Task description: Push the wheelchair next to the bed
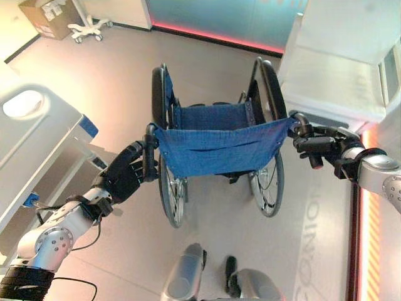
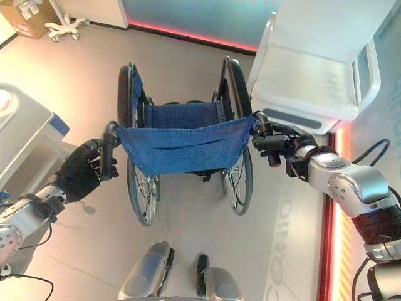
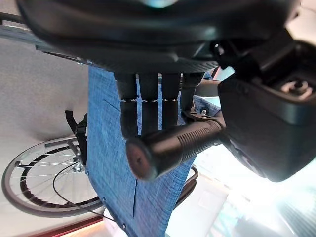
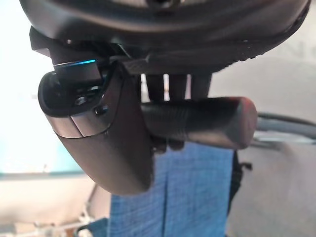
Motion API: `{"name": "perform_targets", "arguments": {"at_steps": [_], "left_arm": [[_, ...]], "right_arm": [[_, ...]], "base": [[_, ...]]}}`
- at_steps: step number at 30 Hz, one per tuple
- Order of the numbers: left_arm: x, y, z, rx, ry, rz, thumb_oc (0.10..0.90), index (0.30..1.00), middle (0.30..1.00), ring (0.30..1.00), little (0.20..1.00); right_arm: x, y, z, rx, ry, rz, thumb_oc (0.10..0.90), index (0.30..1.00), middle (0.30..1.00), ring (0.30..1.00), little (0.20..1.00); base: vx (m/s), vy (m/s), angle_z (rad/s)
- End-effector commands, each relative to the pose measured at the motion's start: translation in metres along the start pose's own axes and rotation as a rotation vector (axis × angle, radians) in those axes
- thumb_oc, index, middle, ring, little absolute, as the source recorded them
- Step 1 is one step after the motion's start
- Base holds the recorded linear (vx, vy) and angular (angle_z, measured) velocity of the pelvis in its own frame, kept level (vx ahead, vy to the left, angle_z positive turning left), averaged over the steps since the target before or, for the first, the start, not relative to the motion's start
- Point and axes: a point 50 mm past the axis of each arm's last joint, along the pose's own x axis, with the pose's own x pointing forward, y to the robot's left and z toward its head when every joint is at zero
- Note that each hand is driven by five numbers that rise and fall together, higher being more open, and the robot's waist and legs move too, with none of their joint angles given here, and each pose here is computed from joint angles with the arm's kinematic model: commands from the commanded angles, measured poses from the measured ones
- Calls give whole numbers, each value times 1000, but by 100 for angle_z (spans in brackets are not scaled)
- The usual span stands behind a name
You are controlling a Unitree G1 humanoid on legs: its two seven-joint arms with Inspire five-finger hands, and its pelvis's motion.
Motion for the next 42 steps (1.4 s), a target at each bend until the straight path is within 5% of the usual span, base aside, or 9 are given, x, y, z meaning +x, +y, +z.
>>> {"name": "perform_targets", "arguments": {"at_steps": [1,14,29,42], "left_arm": [[-22,-66,93,89,-458,-424,400,300,300,300,300],[-23,-54,89,132,-441,-303,400,300,300,300,300],[-31,-63,116,288,-490,-386,400,300,300,300,300],[-41,-63,80,193,-474,-344,400,300,300,300,300]], "right_arm": [[-10,32,63,-12,-319,169,400,300,300,300,300],[-1,50,41,-9,-329,275,400,300,300,300,300],[-7,36,84,-18,-455,175,400,300,300,300,300],[-14,63,123,-62,-469,218,400,300,300,300,300]], "base": [[644,76,-24],[468,76,-29],[386,-70,45],[341,-325,64]]}}
